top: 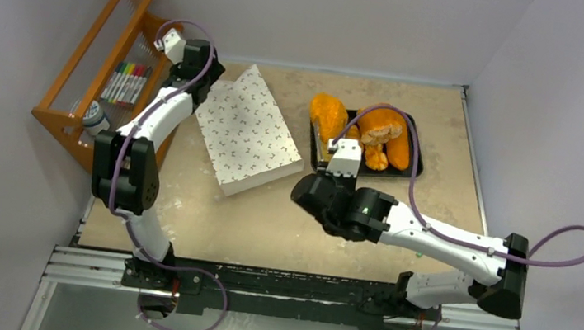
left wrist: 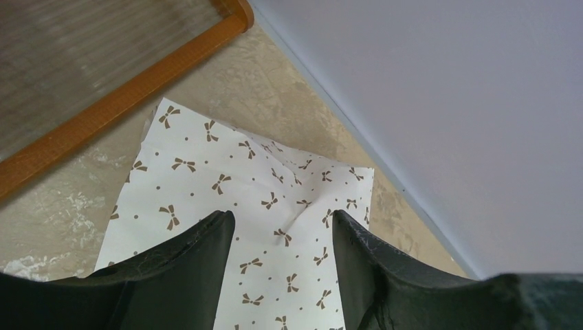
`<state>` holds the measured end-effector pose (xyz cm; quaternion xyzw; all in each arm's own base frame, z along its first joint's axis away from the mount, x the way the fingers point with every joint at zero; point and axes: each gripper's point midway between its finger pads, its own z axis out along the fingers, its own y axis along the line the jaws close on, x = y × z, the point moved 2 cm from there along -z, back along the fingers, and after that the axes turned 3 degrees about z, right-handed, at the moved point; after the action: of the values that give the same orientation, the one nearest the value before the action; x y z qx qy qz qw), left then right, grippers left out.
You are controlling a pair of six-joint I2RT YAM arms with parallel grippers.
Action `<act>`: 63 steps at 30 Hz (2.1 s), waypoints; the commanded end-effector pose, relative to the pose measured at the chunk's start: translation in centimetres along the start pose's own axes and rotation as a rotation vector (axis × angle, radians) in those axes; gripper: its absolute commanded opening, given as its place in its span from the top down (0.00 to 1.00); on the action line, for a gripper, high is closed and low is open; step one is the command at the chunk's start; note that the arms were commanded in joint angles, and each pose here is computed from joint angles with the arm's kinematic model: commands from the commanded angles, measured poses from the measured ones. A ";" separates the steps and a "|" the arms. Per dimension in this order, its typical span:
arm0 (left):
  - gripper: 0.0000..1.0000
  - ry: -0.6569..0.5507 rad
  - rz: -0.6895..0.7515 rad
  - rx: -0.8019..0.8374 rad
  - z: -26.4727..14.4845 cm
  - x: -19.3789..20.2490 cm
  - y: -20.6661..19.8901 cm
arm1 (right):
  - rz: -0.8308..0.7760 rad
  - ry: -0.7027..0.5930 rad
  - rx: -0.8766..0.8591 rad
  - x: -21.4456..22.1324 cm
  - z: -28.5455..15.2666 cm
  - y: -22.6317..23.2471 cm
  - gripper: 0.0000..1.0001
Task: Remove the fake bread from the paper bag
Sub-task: Place the fake bread in the container.
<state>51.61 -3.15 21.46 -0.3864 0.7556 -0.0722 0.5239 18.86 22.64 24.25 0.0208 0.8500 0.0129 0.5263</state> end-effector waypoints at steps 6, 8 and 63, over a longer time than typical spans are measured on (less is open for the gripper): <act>0.45 -0.063 -0.091 0.111 -2.6 -2.7 -1.7 | 0.071 -0.104 0.038 -4.0 6.4 -2.4 1.00; 0.45 -0.063 -0.102 0.124 -3.0 -2.7 -1.9 | 0.071 -0.087 0.044 -3.7 7.6 -2.8 1.00; 0.45 -0.056 -0.169 0.208 -5.7 -2.1 -2.5 | 0.171 0.078 0.135 1.9 10.8 -7.2 1.00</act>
<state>48.71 -4.79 24.12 -0.3974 0.7167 -0.1562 0.5513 27.93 17.40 16.09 0.0779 0.8836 0.0112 0.4616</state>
